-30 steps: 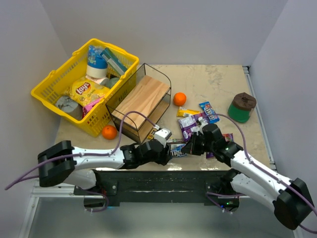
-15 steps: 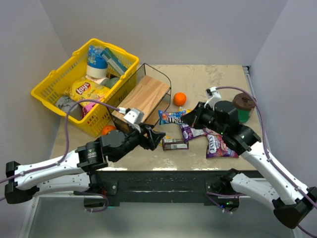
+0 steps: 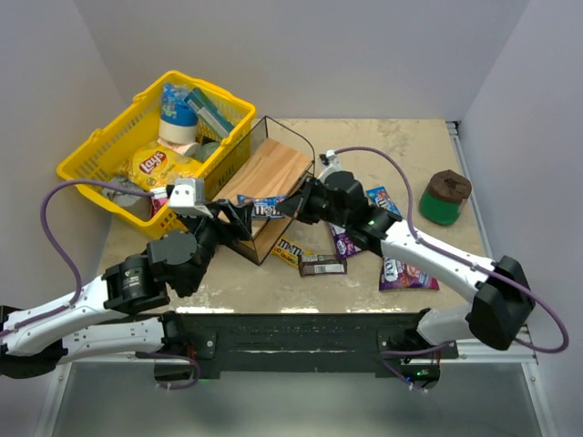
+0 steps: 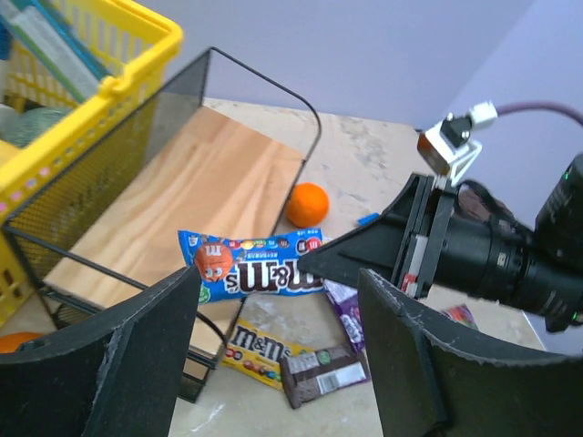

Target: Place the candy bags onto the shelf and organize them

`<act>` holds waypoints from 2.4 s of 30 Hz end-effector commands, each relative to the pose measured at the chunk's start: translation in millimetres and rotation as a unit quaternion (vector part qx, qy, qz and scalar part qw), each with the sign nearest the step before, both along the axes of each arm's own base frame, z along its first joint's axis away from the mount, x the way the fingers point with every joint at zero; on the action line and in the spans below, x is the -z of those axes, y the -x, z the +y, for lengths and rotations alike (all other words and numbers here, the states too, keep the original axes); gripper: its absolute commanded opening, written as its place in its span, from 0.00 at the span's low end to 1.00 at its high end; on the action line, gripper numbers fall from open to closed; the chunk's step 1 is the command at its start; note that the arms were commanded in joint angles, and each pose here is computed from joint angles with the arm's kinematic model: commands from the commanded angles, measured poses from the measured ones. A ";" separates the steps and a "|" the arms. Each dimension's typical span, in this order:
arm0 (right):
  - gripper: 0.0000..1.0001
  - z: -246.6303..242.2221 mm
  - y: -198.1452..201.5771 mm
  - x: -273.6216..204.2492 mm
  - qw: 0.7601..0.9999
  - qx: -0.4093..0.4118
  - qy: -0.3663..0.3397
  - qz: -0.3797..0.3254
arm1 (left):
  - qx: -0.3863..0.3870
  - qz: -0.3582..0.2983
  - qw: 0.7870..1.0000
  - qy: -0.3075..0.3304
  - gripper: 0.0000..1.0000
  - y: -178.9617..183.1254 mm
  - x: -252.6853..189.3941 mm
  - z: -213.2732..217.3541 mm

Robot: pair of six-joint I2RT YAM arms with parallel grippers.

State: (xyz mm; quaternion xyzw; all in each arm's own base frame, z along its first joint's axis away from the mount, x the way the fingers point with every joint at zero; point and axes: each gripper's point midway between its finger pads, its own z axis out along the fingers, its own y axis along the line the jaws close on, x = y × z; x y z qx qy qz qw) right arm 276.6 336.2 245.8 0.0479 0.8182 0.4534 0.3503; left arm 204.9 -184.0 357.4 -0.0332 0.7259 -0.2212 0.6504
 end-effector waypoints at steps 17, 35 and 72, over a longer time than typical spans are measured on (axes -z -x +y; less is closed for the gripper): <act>0.00 81.9 -13.4 -1.3 0.954 0.210 -0.189 0.100 | -0.105 -0.005 0.994 0.011 0.78 -3.1 -9.4 54.2; 0.27 93.5 -1.3 19.4 0.953 0.211 -0.164 0.144 | -0.114 -0.008 0.993 0.020 0.80 -0.9 -9.0 65.1; 0.95 -130.1 37.0 81.9 0.959 0.144 0.245 0.002 | 0.122 0.010 0.988 -0.089 0.95 -2.5 69.3 -89.9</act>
